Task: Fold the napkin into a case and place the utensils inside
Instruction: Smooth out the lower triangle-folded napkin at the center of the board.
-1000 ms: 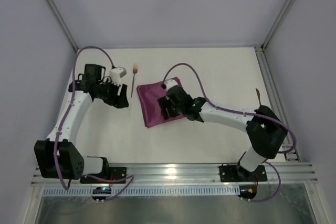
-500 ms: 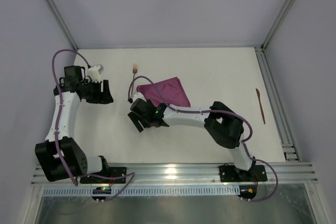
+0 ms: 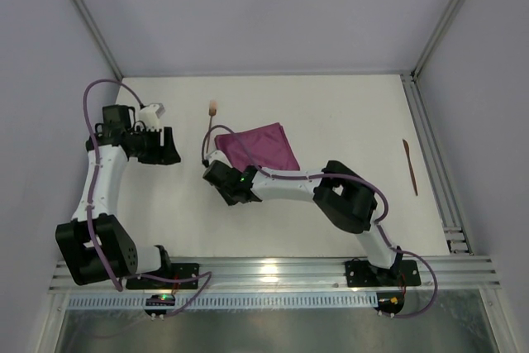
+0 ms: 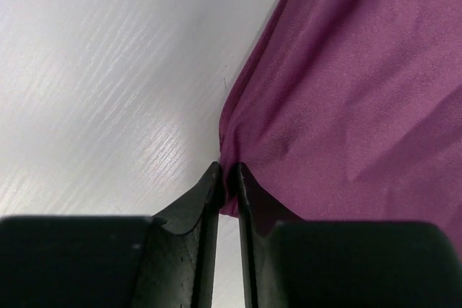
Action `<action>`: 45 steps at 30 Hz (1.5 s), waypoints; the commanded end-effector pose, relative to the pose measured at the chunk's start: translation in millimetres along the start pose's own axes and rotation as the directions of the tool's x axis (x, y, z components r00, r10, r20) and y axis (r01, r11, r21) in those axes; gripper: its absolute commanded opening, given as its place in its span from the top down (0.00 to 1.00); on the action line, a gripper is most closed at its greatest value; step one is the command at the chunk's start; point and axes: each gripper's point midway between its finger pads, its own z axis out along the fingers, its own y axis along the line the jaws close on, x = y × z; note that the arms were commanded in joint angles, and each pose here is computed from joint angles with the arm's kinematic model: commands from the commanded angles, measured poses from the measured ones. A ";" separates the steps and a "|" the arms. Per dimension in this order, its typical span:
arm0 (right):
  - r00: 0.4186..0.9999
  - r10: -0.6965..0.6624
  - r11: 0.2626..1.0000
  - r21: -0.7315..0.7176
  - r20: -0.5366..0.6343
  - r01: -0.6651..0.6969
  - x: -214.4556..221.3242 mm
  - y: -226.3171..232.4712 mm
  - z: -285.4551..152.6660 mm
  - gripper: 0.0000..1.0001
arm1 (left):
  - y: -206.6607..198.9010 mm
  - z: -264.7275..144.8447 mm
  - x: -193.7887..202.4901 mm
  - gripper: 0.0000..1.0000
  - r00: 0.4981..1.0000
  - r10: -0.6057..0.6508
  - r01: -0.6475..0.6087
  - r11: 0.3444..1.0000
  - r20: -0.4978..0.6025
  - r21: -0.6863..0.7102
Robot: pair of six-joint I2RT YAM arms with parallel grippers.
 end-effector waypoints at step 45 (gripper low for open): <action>0.918 0.397 0.915 -0.069 -0.014 -0.397 44.3 -120.0 -94.2 0.44 | -43.1 97.5 59.1 0.33 0.944 0.100 -0.081 0.994 -0.316 0.073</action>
